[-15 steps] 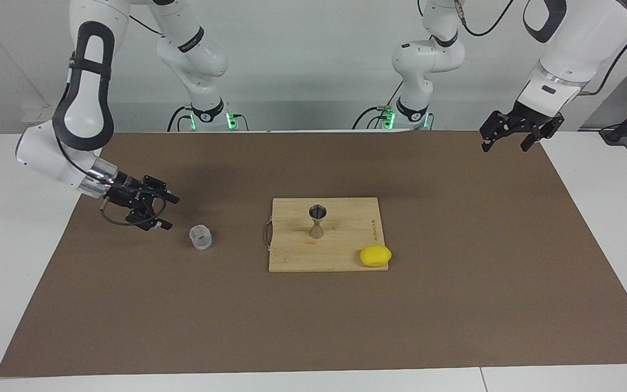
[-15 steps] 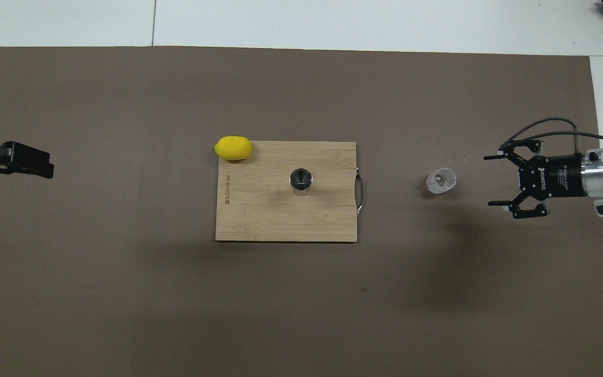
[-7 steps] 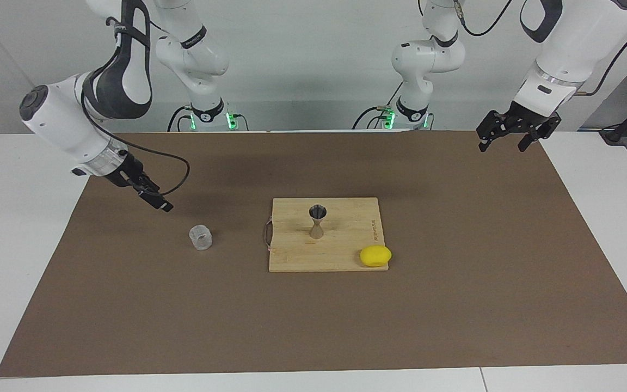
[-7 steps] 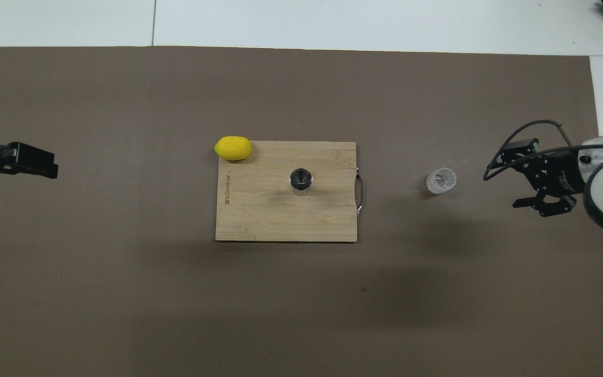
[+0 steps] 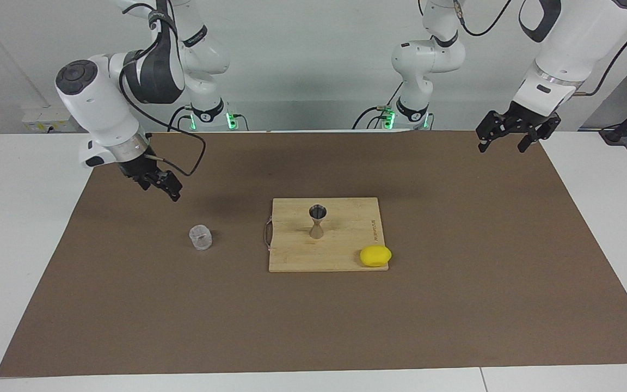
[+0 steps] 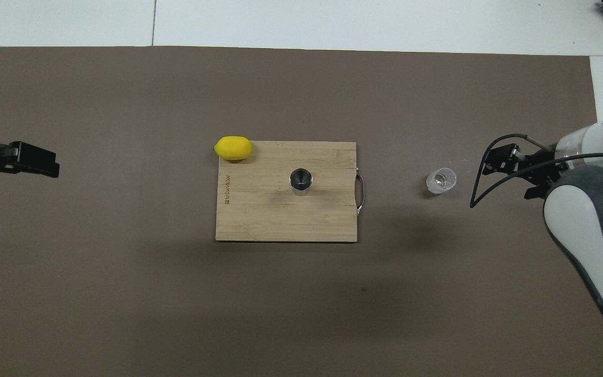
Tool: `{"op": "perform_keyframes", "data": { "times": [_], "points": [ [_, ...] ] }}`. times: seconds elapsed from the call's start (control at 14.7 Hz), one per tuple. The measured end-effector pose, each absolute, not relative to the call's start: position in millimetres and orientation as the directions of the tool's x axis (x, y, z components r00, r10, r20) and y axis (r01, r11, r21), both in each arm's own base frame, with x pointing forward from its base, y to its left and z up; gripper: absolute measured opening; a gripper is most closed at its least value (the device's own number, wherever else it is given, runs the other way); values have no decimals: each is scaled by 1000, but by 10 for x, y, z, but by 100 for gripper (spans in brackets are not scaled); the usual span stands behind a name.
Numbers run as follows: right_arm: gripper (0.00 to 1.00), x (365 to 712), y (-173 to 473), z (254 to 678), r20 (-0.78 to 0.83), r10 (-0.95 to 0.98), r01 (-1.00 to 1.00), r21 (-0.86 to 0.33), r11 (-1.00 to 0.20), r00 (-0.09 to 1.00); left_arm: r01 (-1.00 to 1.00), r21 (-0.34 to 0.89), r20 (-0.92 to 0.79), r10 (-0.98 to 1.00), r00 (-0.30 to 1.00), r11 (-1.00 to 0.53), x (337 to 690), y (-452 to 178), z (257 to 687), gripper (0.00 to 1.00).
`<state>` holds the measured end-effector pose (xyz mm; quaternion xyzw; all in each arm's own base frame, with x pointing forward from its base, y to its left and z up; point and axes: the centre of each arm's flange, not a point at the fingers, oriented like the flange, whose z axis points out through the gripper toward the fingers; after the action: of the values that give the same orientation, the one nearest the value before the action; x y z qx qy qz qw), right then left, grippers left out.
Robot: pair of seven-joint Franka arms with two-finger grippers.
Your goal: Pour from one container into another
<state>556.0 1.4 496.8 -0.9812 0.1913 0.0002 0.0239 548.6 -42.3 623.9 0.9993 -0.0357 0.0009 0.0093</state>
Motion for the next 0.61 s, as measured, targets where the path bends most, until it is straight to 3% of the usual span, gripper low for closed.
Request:
{"op": "perform_keyframes", "data": {
  "times": [0.61],
  "points": [
    [100, 5328, -291, 6004, -41, -326, -328, -47, -943, 944, -86, 19, 3, -86, 996, -996, 5481, -500, 6246, 100]
  ]
}}
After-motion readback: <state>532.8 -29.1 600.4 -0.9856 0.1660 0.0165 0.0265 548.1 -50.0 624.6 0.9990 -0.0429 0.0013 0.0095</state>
